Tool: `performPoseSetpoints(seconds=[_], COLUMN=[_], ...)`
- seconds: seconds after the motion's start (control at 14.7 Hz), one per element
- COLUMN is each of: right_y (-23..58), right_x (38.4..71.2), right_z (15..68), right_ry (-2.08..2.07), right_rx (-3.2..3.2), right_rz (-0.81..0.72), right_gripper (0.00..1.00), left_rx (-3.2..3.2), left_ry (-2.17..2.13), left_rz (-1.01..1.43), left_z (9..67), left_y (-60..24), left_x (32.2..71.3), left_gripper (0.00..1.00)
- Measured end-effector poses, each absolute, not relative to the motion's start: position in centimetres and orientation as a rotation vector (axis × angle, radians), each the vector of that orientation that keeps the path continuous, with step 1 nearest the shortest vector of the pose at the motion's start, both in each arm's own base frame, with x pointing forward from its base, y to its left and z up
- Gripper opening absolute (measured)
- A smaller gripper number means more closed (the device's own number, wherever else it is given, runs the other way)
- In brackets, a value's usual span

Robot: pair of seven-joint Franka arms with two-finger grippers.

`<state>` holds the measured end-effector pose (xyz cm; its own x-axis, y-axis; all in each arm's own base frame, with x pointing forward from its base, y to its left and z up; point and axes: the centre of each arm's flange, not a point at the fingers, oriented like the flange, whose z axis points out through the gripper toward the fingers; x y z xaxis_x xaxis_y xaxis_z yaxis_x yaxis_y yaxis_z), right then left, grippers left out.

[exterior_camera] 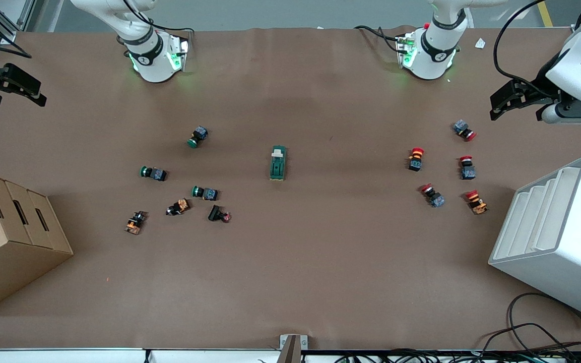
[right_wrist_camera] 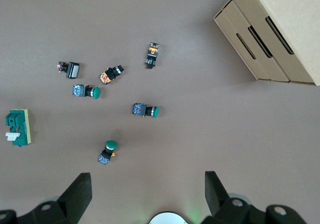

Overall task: Close load switch with both arms
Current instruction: 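Move the left gripper over the green load switch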

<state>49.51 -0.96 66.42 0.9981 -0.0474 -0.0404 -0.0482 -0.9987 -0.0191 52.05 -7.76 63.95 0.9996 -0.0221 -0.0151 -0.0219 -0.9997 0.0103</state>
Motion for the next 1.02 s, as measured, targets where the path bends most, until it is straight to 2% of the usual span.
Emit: performPoseSetpoints(seconds=[0.54,0.75,1.02], right_y=[-1.1,-1.1,-0.9], right_x=[49.5,49.5,49.5], right_z=[66.4,66.4,67.1], right_ry=[0.077,0.079,0.073], right_rx=[-3.12,-3.119,-3.12], right_rz=[0.065,0.064,0.042], right_gripper=[1.0,1.0,1.0], left_rx=[3.124,3.103,3.051], left_ry=[-0.137,-0.132,-0.024], left_rz=[0.021,0.077,0.098], left_z=[64.6,63.5,60.7], left_y=[-11.6,-17.6,-27.5], left_x=[52.5,53.1,52.0], left_gripper=[1.0,1.0,1.0])
